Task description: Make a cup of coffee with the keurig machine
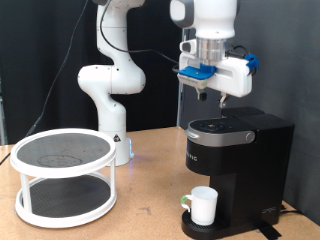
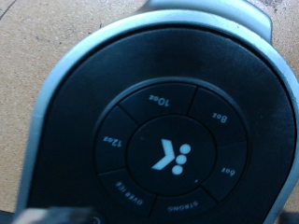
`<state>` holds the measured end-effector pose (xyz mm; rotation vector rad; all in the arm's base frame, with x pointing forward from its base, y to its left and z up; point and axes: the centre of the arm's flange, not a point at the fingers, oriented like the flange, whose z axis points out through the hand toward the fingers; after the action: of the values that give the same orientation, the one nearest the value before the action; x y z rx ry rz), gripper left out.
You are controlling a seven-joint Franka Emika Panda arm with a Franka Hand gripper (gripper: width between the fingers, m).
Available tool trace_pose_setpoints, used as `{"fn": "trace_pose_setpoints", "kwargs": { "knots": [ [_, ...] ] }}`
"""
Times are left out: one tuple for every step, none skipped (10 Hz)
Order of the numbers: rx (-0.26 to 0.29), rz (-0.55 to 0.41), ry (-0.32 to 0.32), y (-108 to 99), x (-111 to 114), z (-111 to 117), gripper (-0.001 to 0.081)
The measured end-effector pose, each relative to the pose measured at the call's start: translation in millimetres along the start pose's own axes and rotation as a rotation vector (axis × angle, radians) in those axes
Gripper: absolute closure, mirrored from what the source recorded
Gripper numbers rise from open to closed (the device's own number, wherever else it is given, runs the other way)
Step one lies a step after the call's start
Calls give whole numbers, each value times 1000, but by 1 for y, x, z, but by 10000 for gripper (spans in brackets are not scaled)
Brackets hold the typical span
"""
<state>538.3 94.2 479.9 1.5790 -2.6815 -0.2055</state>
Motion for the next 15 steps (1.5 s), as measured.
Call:
{"fn": "trace_pose_setpoints", "kwargs": {
  "knots": [
    [-6,-1,5,1,1,6,518],
    [-14,-2,11,2,1,11,654],
    [-23,-2,19,4,2,17,654],
    [-33,-2,26,4,3,23,778],
    [-45,3,33,3,3,30,778],
    [-50,15,37,0,2,36,797],
    [-53,22,39,-2,1,42,804],
    [-56,24,39,-5,0,48,804],
    [-60,23,37,-6,-2,53,805],
    [-59,22,34,-7,-2,53,805],
    [-59,22,34,-7,-3,53,806],
    [-60,22,34,-7,-3,53,806],
    [-67,22,36,-8,-3,53,806],
    [-80,23,40,-9,-4,53,806],
    [-99,25,46,-11,-4,53,806]
  ]
}}
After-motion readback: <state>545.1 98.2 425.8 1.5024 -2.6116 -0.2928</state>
